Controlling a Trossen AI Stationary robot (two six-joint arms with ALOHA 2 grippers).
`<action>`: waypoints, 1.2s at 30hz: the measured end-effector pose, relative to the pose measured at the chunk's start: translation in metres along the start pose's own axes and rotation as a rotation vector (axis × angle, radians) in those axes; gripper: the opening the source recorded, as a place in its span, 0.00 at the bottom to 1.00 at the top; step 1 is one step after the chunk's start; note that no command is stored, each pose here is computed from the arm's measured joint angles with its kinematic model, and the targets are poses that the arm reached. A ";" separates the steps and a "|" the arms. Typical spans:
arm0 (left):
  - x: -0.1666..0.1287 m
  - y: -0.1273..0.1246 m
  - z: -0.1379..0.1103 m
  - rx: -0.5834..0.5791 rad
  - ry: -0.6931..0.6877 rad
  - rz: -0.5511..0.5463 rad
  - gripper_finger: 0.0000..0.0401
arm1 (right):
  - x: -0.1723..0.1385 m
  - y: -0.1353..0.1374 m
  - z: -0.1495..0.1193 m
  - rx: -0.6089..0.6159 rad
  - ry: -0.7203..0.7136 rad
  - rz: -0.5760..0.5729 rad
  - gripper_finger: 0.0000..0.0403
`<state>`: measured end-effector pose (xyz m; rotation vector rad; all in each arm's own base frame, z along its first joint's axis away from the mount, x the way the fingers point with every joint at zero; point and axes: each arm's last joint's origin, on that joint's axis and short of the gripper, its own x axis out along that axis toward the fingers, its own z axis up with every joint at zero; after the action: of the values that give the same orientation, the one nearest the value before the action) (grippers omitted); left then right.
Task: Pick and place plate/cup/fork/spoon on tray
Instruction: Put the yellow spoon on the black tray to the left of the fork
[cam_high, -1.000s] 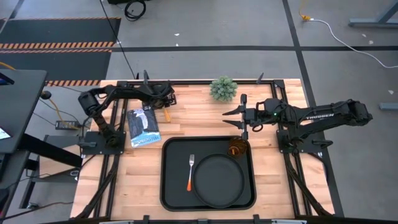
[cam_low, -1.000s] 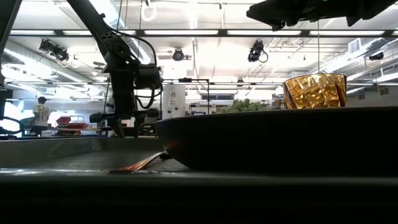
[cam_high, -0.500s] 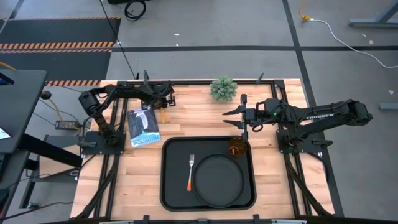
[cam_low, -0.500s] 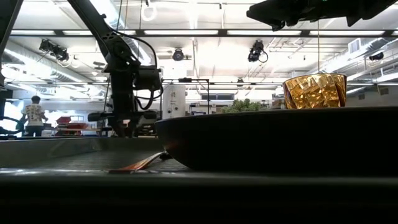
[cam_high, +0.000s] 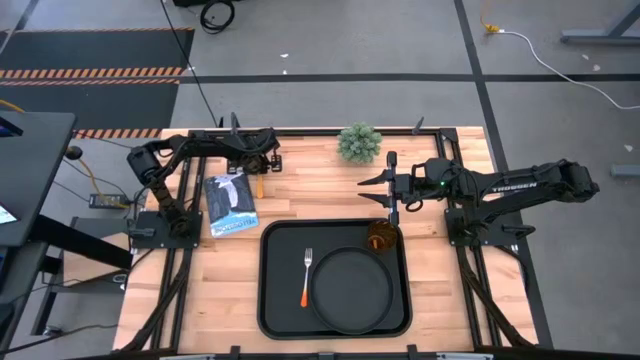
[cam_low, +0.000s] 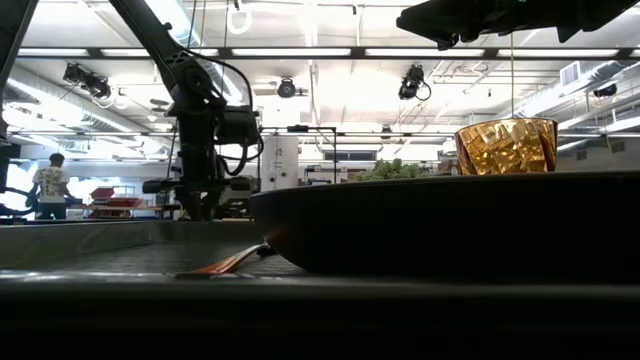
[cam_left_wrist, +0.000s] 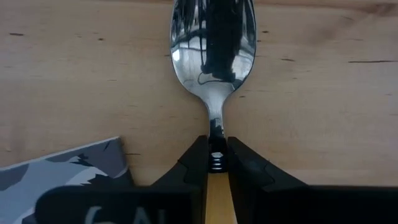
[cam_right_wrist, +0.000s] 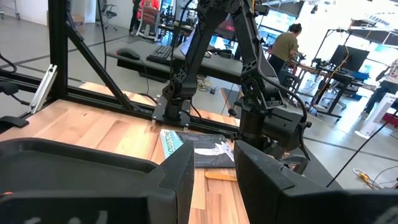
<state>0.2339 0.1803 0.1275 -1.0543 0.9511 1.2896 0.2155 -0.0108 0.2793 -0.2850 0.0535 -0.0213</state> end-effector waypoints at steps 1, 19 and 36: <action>-0.001 -0.002 0.001 0.001 -0.002 -0.004 0.11 | 0.000 0.000 0.000 0.000 0.000 0.000 0.30; -0.028 -0.025 0.019 0.067 -0.034 -0.045 0.11 | 0.000 0.000 0.000 0.008 0.003 0.001 0.30; -0.052 -0.048 -0.028 0.166 0.064 -0.114 0.12 | 0.000 0.000 -0.001 0.007 0.009 -0.004 0.30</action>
<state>0.2792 0.1400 0.1737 -1.0100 1.0132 1.0704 0.2154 -0.0110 0.2786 -0.2777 0.0615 -0.0269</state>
